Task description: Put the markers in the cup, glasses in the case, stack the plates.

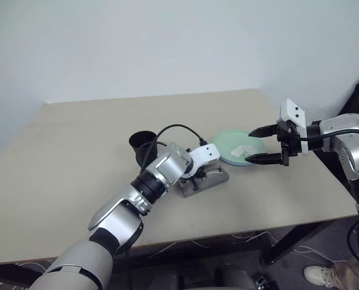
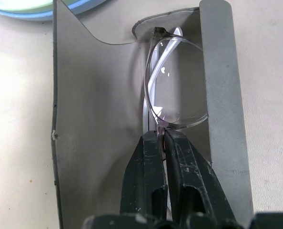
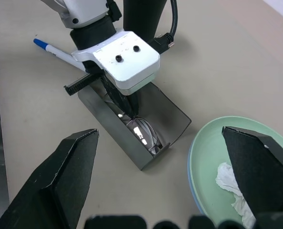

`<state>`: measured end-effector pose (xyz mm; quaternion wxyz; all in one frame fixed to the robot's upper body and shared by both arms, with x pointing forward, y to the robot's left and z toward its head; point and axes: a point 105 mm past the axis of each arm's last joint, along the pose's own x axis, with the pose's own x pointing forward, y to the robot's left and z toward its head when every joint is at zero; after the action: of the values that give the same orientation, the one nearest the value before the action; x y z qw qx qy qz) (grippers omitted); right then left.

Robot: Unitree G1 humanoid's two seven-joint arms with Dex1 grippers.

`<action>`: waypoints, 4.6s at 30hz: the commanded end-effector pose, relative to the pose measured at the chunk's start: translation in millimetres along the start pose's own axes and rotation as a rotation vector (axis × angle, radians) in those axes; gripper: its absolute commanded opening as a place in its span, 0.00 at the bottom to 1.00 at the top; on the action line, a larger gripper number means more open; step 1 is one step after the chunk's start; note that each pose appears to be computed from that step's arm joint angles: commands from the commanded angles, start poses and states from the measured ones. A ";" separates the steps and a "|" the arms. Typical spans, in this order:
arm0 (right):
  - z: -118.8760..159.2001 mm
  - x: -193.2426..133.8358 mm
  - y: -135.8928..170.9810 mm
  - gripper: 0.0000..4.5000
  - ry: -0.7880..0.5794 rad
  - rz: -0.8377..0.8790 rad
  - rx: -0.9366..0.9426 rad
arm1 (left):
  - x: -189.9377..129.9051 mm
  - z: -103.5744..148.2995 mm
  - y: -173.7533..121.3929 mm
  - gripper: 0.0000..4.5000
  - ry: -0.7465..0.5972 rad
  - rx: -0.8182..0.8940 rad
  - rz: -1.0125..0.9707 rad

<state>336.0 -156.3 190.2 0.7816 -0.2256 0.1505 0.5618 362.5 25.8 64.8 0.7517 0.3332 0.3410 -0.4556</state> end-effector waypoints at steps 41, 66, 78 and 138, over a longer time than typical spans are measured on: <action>14.7 -5.0 -5.8 1.00 -0.034 -0.021 -0.044 | -49.2 -8.6 101.5 0.01 -0.089 -0.014 0.409; 16.7 -5.5 -1.8 1.00 -0.042 -0.023 -0.040 | -22.4 -7.7 36.6 0.01 -0.121 0.185 0.150; 17.5 -3.8 -1.9 1.00 -0.044 -0.022 -0.043 | -30.2 -8.9 3.6 0.01 -0.144 0.238 0.087; 16.2 10.6 0.0 1.00 -0.059 0.017 -0.040 | -100.9 -107.5 0.6 1.00 0.078 -0.040 -0.056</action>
<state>339.4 -141.9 186.5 0.7762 -0.2104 0.1400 0.5776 300.3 162.7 78.4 0.7308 0.3035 0.4045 -0.4584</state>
